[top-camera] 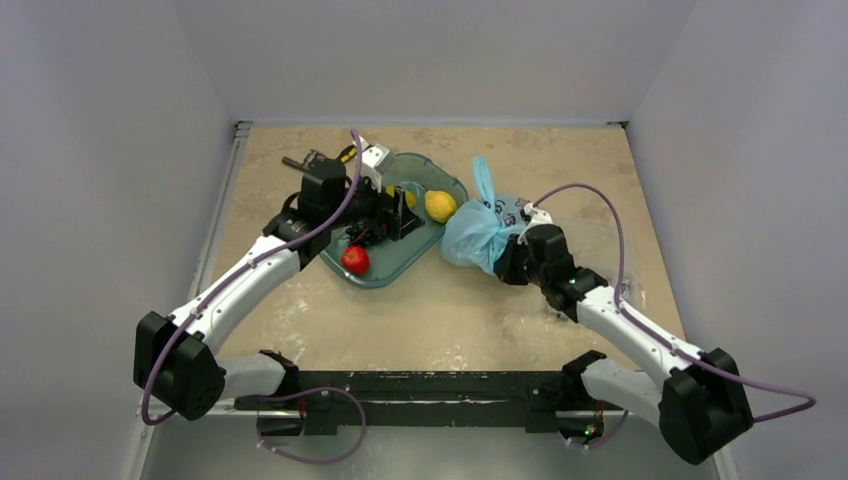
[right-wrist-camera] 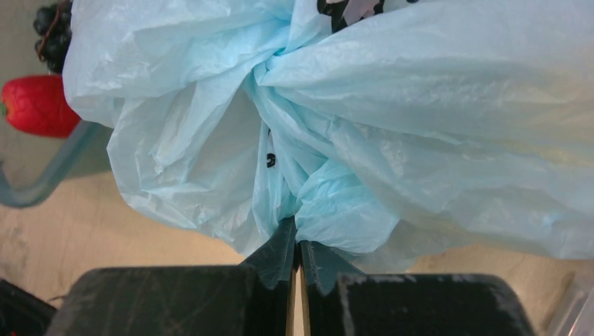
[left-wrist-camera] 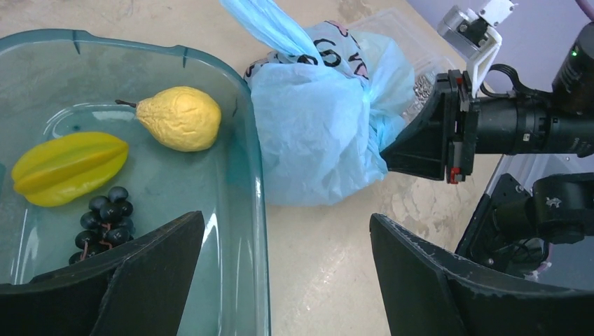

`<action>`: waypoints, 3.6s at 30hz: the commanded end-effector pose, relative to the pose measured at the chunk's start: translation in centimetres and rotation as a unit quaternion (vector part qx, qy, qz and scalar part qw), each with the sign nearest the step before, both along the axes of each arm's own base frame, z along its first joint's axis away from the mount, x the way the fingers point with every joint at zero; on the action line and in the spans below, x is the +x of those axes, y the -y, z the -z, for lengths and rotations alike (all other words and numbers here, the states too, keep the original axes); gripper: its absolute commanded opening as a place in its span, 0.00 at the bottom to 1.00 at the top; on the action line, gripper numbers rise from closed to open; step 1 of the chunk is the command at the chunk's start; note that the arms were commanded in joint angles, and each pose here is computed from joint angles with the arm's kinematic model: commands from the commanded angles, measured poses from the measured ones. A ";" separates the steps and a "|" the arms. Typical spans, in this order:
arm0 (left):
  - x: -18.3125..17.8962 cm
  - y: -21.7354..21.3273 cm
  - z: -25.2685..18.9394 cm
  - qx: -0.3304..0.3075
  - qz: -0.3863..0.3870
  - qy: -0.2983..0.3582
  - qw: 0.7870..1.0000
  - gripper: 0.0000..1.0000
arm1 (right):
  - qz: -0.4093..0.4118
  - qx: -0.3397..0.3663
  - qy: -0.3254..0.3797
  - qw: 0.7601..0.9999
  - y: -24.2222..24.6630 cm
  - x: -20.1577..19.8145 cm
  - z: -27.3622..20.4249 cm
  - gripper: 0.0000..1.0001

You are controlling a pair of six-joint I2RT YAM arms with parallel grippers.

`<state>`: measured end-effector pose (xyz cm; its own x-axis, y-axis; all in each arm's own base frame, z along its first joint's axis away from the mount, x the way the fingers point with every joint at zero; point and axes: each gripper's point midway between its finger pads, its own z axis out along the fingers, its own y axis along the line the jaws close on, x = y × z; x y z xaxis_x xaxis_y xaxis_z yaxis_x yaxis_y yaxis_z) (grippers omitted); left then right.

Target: Take the fake fruits out of the plastic bag

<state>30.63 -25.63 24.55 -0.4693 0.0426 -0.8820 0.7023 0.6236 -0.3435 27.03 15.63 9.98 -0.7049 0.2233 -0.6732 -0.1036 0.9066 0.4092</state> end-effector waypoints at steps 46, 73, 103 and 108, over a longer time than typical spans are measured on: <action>-3.4 17.0 10.0 0.271 0.127 0.058 0.952 0.70 | 0.251 0.148 0.051 0.955 5.0 -2.2 -7.3 0.53; -5.2 18.4 10.5 0.243 0.155 -0.013 0.957 0.02 | 0.278 0.166 -0.018 0.946 4.3 -2.9 -3.8 0.52; 0.2 13.6 8.6 0.143 -0.013 -0.134 0.980 0.00 | 0.478 0.217 0.078 0.848 13.0 -5.3 -8.4 0.00; 0.3 14.0 9.3 0.138 0.003 -0.157 0.978 0.00 | 0.486 0.235 0.102 0.836 13.8 -5.8 -9.0 0.00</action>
